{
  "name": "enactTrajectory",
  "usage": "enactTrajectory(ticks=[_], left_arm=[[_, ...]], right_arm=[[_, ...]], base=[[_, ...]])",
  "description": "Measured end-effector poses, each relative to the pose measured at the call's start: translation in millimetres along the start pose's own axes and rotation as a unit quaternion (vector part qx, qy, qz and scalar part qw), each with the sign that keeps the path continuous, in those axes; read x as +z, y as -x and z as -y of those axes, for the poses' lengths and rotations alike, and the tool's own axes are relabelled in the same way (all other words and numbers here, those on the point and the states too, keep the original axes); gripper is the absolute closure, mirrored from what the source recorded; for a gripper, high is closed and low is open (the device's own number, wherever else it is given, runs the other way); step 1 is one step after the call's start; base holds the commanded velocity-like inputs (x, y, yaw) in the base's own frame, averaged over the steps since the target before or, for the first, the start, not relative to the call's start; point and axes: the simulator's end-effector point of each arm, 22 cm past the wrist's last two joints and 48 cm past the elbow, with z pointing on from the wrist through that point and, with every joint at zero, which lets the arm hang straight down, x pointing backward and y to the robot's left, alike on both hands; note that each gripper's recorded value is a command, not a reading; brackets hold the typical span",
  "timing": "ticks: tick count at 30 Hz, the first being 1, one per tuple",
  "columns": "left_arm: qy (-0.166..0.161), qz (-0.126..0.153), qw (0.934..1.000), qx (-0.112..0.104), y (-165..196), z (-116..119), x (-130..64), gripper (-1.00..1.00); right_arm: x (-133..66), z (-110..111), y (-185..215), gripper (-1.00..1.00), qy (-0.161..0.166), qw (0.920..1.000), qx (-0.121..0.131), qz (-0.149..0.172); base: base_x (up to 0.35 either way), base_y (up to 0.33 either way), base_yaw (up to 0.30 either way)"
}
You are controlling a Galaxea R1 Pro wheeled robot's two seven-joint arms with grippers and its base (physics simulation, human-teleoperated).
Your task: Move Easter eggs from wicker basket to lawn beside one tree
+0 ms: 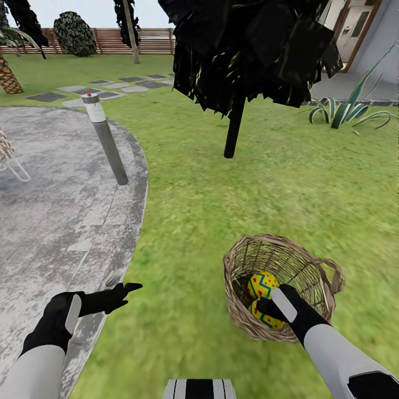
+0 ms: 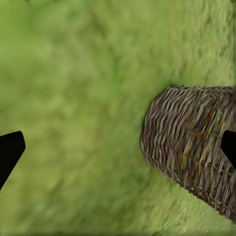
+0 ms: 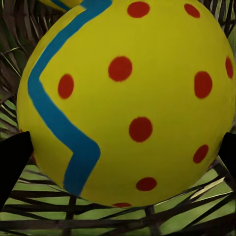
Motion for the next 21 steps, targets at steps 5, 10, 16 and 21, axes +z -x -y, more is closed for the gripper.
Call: enactTrajectory(ticks=[5,10,16,21], left_arm=[[0.000,0.000,1.0000,0.000,0,0,0.0,-1.00],[-0.002,0.003,1.0000,0.002,2,4,-2.6,-1.00],[-0.004,0.005,1.0000,0.005,3,7,-5.2,-1.00],[-0.007,0.009,0.9999,0.008,6,13,-9.2,-1.00]], right_arm=[[0.3,0,-1,1.00,0.000,1.0000,-0.001,-0.003],[-3.5,0,1,1.00,0.000,1.0000,-0.001,0.000],[-7.5,-1,3,1.00,0.002,1.0000,-0.001,0.004],[-13.5,-2,7,1.00,0.004,0.9999,-0.001,0.010]], base=[[0.000,0.000,0.000],[0.000,0.000,0.000],[0.000,0.000,0.000],[0.000,0.000,0.000]])
